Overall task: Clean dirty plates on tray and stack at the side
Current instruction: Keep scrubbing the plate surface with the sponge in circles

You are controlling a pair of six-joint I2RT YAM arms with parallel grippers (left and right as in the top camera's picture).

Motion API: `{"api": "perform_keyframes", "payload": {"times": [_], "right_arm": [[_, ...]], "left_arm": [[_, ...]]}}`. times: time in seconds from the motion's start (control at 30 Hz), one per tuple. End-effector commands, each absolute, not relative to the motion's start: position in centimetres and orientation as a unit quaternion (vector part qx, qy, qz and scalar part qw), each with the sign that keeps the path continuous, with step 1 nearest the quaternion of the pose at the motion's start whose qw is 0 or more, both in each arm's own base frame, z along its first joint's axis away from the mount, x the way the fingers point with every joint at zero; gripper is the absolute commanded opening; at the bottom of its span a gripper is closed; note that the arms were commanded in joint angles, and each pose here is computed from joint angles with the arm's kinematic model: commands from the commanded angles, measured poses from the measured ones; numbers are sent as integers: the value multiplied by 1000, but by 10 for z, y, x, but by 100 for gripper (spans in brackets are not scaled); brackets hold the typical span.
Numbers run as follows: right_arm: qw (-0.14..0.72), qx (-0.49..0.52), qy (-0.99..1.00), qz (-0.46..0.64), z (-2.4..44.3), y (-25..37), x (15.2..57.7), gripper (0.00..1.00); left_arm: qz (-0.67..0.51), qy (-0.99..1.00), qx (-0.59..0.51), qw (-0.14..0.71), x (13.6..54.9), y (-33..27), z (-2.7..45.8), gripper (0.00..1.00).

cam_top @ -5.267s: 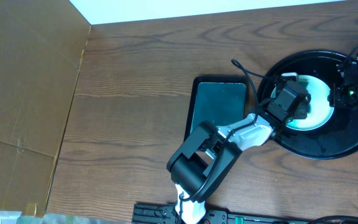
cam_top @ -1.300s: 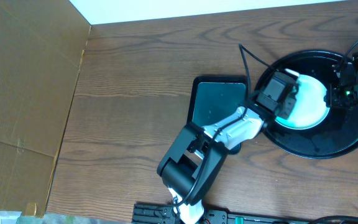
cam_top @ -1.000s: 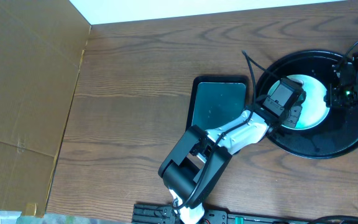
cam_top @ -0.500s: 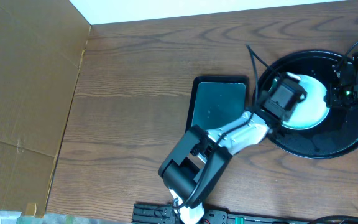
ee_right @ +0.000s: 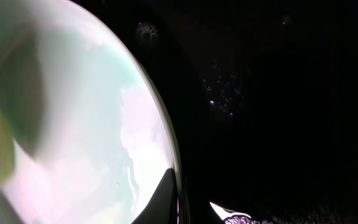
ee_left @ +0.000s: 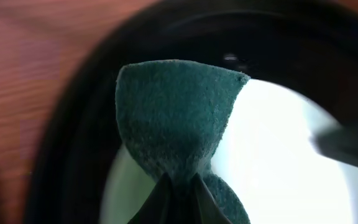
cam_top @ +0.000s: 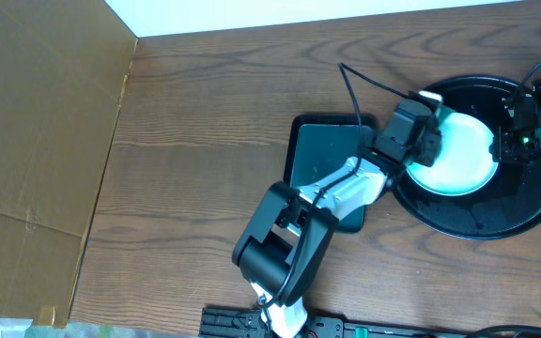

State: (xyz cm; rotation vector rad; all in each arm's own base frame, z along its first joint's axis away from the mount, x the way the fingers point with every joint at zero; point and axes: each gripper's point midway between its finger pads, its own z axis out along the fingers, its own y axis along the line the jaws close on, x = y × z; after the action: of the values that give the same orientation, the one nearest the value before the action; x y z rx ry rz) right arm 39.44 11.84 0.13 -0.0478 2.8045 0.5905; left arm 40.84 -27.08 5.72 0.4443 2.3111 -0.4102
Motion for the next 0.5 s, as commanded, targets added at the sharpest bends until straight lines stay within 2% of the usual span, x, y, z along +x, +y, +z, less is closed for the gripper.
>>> {"api": "perform_keyframes", "payload": {"times": [0.0,0.23,0.47], "right_arm": [[96,-21,980,174,-29,113,375,1],[89,-22,981,173,-30,114,371,1],[92,-26,980,174,-30,117,372,1]], "left_arm": [[-202,895,184,353,393,-295,54,7],[-162,894,160,385,414,-283,41,7],[-156,886,140,414,437,-264,51,7]]}}
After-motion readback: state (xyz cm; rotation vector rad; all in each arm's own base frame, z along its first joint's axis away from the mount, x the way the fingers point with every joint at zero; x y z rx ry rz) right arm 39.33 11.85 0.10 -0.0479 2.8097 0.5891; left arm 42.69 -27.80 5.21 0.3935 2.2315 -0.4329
